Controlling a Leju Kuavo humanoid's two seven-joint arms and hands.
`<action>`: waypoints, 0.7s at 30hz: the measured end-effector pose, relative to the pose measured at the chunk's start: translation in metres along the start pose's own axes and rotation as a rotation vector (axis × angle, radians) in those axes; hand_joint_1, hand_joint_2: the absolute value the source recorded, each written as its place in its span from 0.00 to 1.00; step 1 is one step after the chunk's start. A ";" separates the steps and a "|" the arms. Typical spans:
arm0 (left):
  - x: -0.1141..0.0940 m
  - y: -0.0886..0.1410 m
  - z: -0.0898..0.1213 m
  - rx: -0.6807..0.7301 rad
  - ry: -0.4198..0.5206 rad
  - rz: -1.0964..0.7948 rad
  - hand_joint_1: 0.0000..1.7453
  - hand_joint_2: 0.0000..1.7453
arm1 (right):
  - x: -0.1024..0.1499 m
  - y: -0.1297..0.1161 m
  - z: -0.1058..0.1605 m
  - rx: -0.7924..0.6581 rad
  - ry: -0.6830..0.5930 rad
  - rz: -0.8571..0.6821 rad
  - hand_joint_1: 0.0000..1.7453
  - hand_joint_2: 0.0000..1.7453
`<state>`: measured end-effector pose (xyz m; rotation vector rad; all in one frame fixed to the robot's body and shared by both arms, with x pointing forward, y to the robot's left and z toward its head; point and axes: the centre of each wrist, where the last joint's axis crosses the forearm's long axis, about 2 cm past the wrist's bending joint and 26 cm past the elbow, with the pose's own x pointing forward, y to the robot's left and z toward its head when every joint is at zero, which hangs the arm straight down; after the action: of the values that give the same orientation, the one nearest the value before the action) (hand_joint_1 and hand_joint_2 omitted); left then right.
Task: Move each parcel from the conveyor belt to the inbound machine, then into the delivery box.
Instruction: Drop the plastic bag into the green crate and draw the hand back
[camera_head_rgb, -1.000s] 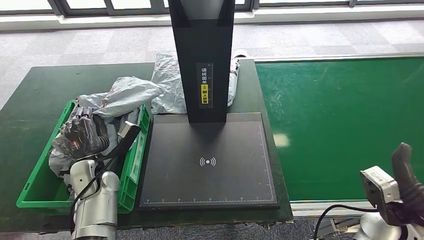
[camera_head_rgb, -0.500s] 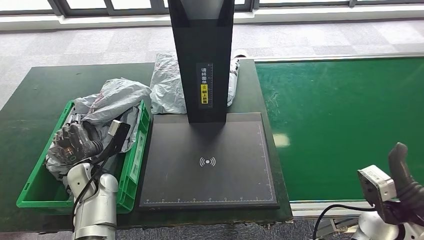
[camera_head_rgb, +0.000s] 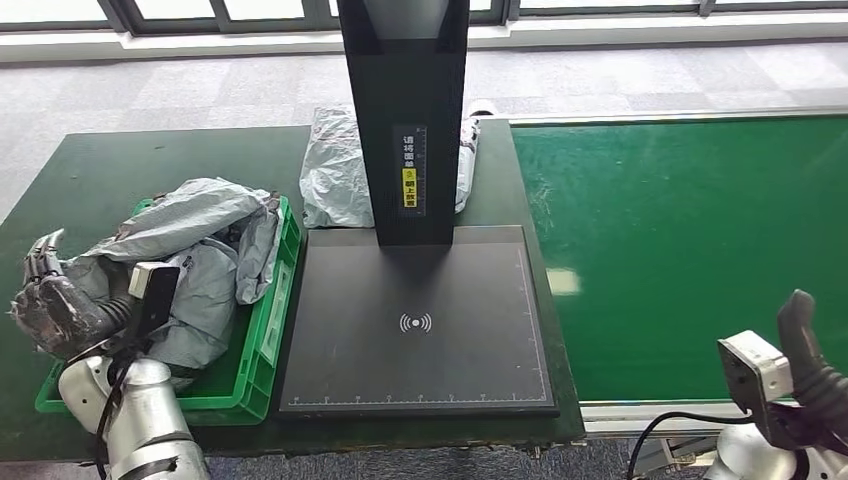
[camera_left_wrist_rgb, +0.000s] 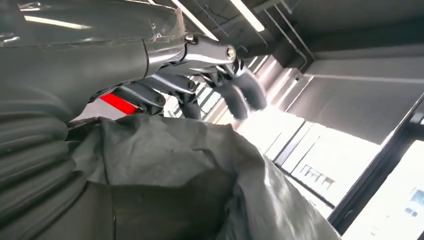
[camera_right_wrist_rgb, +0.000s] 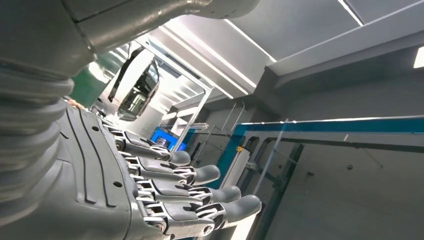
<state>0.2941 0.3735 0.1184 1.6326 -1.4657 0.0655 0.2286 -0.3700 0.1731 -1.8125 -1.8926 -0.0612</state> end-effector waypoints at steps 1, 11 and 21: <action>-0.005 0.001 0.000 0.029 0.009 0.017 0.00 0.00 | 0.000 0.001 0.000 0.003 0.001 0.002 0.00 1.00; -0.019 0.011 -0.003 0.170 0.146 0.102 0.00 0.00 | -0.003 0.004 0.002 0.017 0.013 0.016 0.00 1.00; -0.014 0.016 -0.008 0.212 0.134 0.133 0.00 0.00 | -0.006 0.006 0.003 0.021 0.023 0.025 0.00 1.00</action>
<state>0.2813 0.3911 0.1246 1.6606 -1.5017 0.4105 0.2331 -0.3735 0.1666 -1.8139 -1.8473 -0.0528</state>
